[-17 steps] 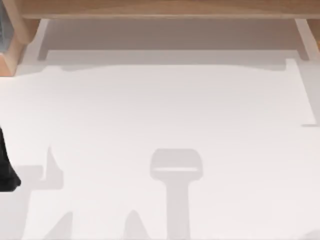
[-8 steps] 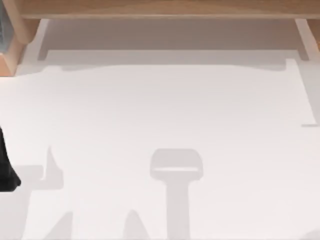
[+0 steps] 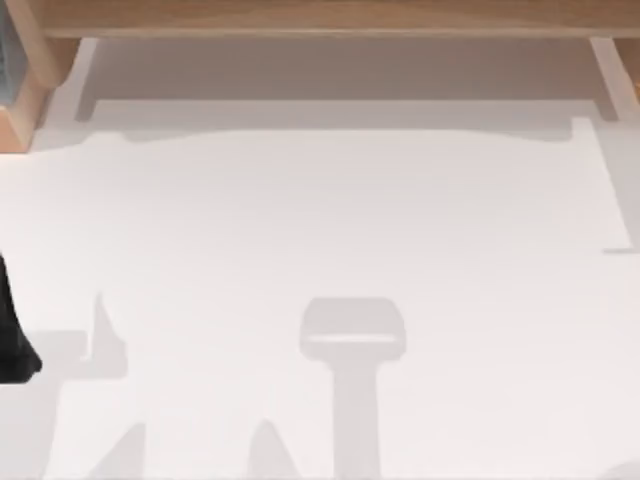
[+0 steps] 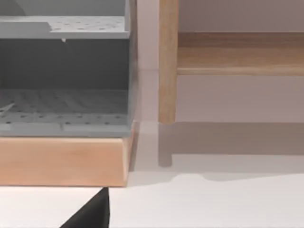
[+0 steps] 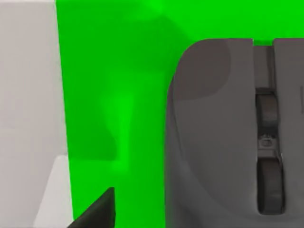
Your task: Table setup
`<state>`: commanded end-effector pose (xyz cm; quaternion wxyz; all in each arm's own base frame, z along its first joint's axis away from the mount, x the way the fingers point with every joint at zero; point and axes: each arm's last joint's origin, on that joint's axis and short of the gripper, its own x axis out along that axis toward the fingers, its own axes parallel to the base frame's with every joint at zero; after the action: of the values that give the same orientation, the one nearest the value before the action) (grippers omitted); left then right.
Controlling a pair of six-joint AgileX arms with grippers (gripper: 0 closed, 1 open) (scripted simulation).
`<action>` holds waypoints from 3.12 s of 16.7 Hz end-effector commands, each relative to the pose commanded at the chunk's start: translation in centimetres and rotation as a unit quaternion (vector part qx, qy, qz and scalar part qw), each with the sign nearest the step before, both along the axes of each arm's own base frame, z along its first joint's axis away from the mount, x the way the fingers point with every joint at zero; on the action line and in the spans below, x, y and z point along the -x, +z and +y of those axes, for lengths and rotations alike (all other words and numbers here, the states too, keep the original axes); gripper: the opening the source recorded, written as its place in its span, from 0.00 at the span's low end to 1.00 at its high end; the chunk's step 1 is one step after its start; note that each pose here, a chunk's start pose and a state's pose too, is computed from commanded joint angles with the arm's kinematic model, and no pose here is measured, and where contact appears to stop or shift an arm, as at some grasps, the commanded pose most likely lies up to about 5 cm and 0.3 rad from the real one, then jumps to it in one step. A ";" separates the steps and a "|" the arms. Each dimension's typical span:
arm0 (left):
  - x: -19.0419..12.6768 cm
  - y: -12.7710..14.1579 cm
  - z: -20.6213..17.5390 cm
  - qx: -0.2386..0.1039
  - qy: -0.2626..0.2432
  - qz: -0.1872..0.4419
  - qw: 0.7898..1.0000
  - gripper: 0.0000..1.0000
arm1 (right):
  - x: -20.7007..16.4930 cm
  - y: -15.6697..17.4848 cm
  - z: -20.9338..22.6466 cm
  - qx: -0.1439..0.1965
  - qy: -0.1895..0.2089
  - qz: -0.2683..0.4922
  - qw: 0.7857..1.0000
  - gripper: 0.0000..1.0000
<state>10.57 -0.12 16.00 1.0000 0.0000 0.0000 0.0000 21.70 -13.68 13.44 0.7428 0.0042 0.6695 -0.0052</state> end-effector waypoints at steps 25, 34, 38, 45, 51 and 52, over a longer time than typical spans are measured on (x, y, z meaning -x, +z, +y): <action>0.0 0.0 0.0 0.000 0.000 0.000 1.000 1.00 | -0.8 -3.3 -7.3 0.363 0.287 -0.406 0.788 1.00; 0.0 0.0 0.0 0.000 0.000 0.000 1.000 1.00 | -0.6 -4.3 -5.1 0.509 0.444 -0.459 0.577 1.00; 0.0 0.0 0.0 0.000 0.000 0.000 1.000 1.00 | -0.8 -4.5 -4.2 0.529 0.473 -0.467 0.528 1.00; 0.0 0.0 0.0 0.000 0.000 0.000 1.000 1.00 | -0.9 -4.4 -4.3 0.532 0.473 -0.466 0.525 1.00; 0.0 0.0 0.0 0.000 0.000 0.000 1.000 1.00 | -3.3 -4.5 -4.2 0.531 0.474 -0.467 0.525 1.00; 0.0 0.0 0.0 0.000 0.000 0.000 1.000 1.00 | -3.3 -4.5 -4.2 0.531 0.474 -0.467 0.525 1.00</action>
<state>10.57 -0.12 16.00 1.0000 0.0000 0.0000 0.0000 25.00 -17.89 8.92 0.7071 -0.7071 0.0035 -0.0035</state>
